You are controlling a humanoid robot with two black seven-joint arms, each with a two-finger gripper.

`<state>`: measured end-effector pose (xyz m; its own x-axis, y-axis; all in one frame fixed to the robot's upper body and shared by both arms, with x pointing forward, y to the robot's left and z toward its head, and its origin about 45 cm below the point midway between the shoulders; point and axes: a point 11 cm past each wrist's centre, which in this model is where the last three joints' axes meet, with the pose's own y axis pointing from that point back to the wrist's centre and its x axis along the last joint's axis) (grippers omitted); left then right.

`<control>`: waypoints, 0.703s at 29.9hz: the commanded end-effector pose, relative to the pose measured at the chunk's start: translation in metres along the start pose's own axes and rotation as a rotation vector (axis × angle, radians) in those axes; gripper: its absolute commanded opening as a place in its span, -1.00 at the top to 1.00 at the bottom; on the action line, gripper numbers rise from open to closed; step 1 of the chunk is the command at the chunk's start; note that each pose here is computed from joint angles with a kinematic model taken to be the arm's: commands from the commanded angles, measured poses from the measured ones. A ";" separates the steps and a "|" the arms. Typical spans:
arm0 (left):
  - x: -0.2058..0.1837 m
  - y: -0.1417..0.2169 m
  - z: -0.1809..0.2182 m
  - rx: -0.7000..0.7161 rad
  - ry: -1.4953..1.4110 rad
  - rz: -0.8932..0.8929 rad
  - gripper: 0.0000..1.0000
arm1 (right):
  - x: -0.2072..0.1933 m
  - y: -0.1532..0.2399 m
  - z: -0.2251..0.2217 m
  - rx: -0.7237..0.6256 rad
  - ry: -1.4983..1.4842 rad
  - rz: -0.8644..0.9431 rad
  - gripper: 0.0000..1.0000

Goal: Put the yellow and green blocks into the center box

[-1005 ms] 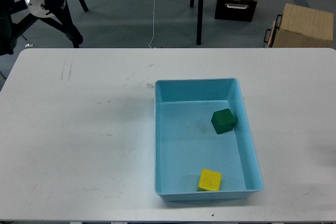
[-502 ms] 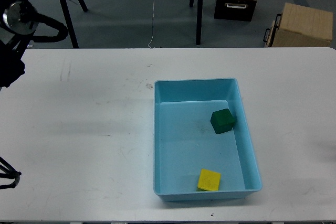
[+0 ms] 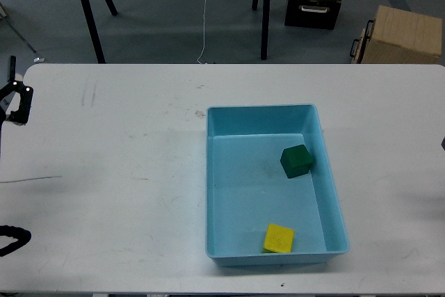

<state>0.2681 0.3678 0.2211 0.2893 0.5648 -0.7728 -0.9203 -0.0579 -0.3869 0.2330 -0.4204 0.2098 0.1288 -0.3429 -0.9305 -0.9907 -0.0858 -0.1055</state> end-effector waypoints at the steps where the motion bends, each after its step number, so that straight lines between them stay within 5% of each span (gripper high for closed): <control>1: 0.010 0.049 -0.002 -0.008 0.096 0.135 -1.00 | -0.004 0.023 0.009 0.023 -0.035 0.013 -1.00; 9: 0.029 0.111 -0.015 0.066 0.115 0.306 -1.00 | 0.008 0.047 0.020 0.046 -0.080 0.071 -1.00; 21: 0.024 0.128 -0.042 0.137 0.185 0.342 -1.00 | 0.008 0.060 0.031 0.053 -0.112 0.088 -1.00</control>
<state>0.1674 0.3438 0.1325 -0.0136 0.3790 -0.9253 -0.9931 -0.1131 -0.0317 0.1761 -0.3994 0.1862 0.0439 -0.2409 -0.9696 -0.9990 -0.0143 -0.0416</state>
